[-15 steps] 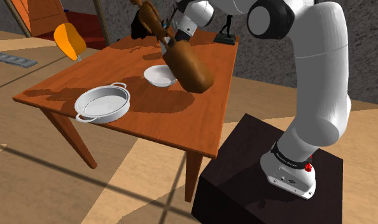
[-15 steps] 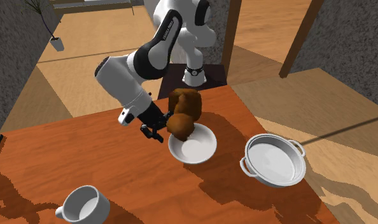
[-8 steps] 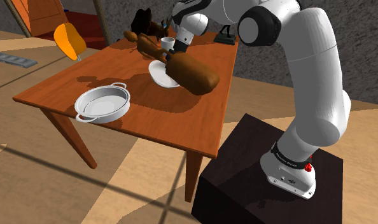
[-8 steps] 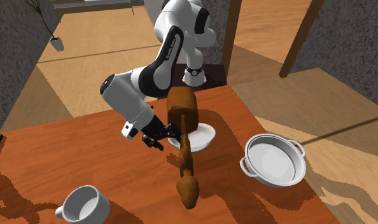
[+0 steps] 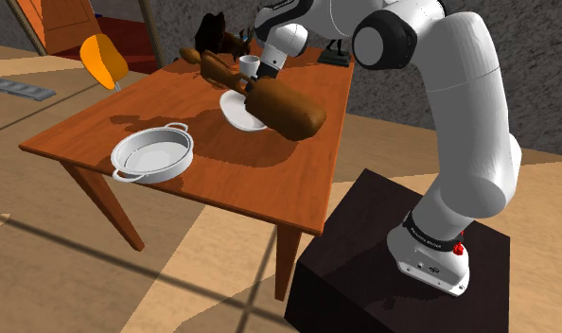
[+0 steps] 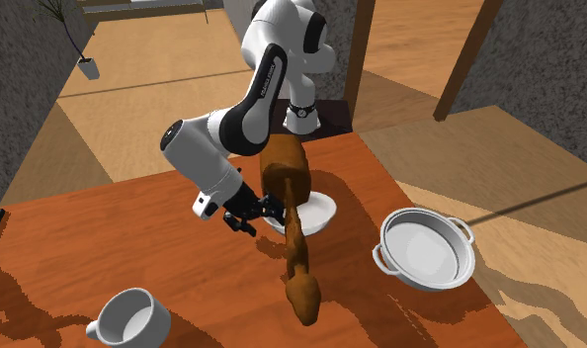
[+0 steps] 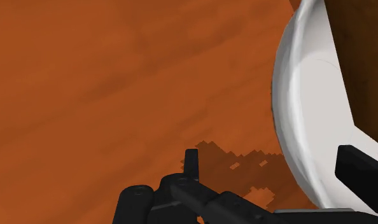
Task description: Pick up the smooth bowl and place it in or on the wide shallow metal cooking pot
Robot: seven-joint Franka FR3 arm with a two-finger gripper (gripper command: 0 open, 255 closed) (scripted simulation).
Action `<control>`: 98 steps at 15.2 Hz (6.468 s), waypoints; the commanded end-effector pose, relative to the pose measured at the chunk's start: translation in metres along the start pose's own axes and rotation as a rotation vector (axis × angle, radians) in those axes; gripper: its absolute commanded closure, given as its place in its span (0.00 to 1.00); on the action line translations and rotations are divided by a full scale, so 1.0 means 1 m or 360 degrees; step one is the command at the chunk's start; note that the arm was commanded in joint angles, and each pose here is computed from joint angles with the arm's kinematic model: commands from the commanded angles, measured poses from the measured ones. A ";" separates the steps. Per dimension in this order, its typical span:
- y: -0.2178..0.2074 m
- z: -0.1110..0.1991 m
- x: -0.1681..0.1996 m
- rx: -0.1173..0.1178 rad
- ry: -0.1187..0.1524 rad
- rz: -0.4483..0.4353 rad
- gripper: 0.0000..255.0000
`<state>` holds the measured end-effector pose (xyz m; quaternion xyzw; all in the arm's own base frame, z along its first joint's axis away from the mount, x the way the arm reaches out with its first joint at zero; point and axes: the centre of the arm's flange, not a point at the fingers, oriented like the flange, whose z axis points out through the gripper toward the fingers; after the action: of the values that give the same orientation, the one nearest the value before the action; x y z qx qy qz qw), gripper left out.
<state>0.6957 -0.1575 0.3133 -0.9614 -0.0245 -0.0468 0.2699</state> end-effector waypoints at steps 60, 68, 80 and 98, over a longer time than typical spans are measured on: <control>-0.329 0.073 0.064 0.0002 -0.0004 -0.0001 1.00; -0.307 0.109 0.060 0.0002 -0.0004 -0.0001 1.00; -0.294 0.130 0.057 0.0002 -0.0004 -0.0001 1.00; -0.294 0.080 0.057 0.0002 -0.0004 -0.0001 0.00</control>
<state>0.7364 0.1455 0.4105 -0.9592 -0.0320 -0.0476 0.2770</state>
